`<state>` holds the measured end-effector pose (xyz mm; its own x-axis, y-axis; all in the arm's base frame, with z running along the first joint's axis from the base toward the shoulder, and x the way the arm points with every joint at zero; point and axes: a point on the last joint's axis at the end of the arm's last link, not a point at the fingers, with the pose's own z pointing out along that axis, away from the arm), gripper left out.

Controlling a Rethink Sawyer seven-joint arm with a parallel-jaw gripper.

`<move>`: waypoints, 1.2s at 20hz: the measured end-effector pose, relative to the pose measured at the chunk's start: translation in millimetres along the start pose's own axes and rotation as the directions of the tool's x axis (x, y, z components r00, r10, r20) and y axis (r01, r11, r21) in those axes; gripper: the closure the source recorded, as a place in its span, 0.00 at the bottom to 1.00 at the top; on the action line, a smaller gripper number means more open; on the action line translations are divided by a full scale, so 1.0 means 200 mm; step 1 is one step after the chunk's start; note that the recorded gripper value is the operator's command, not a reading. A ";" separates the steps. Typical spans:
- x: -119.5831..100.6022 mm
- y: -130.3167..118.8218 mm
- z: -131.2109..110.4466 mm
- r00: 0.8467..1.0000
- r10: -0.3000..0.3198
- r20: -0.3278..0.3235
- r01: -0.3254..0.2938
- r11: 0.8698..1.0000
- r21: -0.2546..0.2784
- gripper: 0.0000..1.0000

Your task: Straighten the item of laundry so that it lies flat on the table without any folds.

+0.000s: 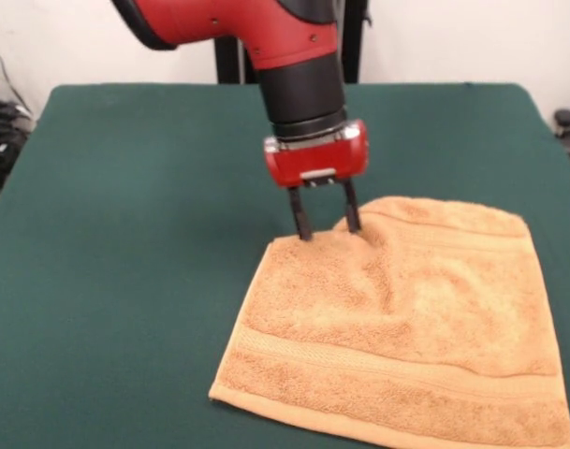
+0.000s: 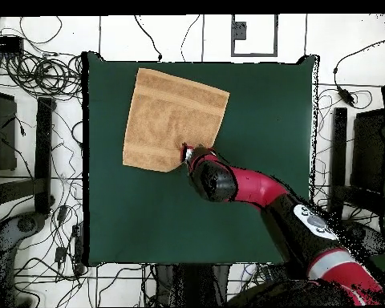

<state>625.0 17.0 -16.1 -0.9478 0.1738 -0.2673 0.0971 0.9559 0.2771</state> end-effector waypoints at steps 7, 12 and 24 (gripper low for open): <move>0.10 -0.10 -0.02 0.991 -0.030 -0.132 0.032 0.999 0.012 0.00; 0.12 -0.11 0.00 0.985 -0.062 -0.162 0.065 0.998 0.013 0.00; 0.07 -0.11 0.03 0.990 -0.063 -0.126 0.063 0.998 -0.005 0.00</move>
<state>611.3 0.2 -30.4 -0.9828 0.0821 -0.1655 0.0359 0.9637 0.2645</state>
